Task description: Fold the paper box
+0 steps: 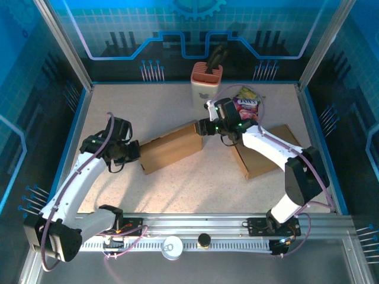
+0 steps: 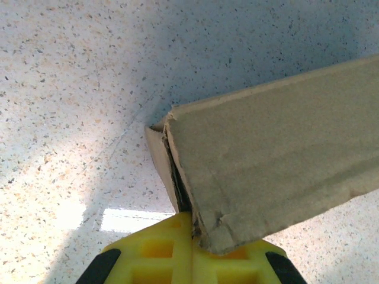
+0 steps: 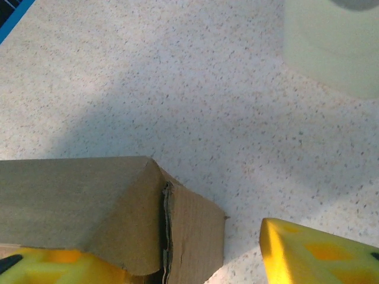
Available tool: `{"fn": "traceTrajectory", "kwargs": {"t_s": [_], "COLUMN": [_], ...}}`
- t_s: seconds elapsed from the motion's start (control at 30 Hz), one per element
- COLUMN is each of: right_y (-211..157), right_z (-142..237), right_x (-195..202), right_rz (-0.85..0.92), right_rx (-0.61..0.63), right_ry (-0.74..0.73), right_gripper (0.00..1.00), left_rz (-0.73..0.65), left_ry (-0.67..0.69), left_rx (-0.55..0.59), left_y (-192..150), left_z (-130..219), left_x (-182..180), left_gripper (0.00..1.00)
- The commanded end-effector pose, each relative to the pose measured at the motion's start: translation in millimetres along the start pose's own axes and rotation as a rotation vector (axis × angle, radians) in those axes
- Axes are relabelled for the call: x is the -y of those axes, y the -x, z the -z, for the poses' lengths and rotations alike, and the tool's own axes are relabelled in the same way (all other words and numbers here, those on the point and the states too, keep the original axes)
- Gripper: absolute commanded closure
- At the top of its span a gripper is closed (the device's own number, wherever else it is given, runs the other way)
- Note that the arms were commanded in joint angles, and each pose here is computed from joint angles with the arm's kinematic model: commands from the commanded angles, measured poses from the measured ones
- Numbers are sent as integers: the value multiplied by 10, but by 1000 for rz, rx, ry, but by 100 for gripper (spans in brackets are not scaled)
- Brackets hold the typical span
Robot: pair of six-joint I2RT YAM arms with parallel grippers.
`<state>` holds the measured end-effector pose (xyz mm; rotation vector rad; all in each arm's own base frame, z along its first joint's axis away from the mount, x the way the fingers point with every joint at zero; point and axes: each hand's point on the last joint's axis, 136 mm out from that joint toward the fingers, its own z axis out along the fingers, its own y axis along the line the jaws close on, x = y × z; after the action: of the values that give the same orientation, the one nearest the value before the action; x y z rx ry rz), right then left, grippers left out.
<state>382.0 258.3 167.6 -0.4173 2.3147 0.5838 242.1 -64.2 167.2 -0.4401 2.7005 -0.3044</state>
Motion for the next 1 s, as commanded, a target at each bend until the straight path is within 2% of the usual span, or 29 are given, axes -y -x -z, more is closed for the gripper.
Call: {"fn": "traceTrajectory", "kwargs": {"t_s": [0.0,0.2,0.4,0.53,0.73,0.8,0.97], "right_y": [-231,-232,-335,-332,-54,26,147], "right_z": [160,379,441,555,813,847,754], "right_x": [-128,-220,-220,-214,-294,-277,-332], "right_rz": [-50,-90,-108,-167,-492,-637,-946], "right_rx": [-65,-34,-43,-4,119,151,124], "right_ry": [75,143,148,155,190,200,263], "right_gripper": [35,35,42,38,19,16,8], "left_rz": [33,38,41,36,32,30,16], "left_ry": [43,54,57,63,64,64,69], "left_rx": [-15,-10,-17,-15,-10,-10,-7], "left_y": [-71,-42,-54,-53,-47,-47,-45], "left_z": [-90,-96,-143,-142,-135,-136,-125], "left_x": [-72,-64,-59,-64,-64,-61,-59], "left_gripper": [100,100,100,100,100,100,100]}}
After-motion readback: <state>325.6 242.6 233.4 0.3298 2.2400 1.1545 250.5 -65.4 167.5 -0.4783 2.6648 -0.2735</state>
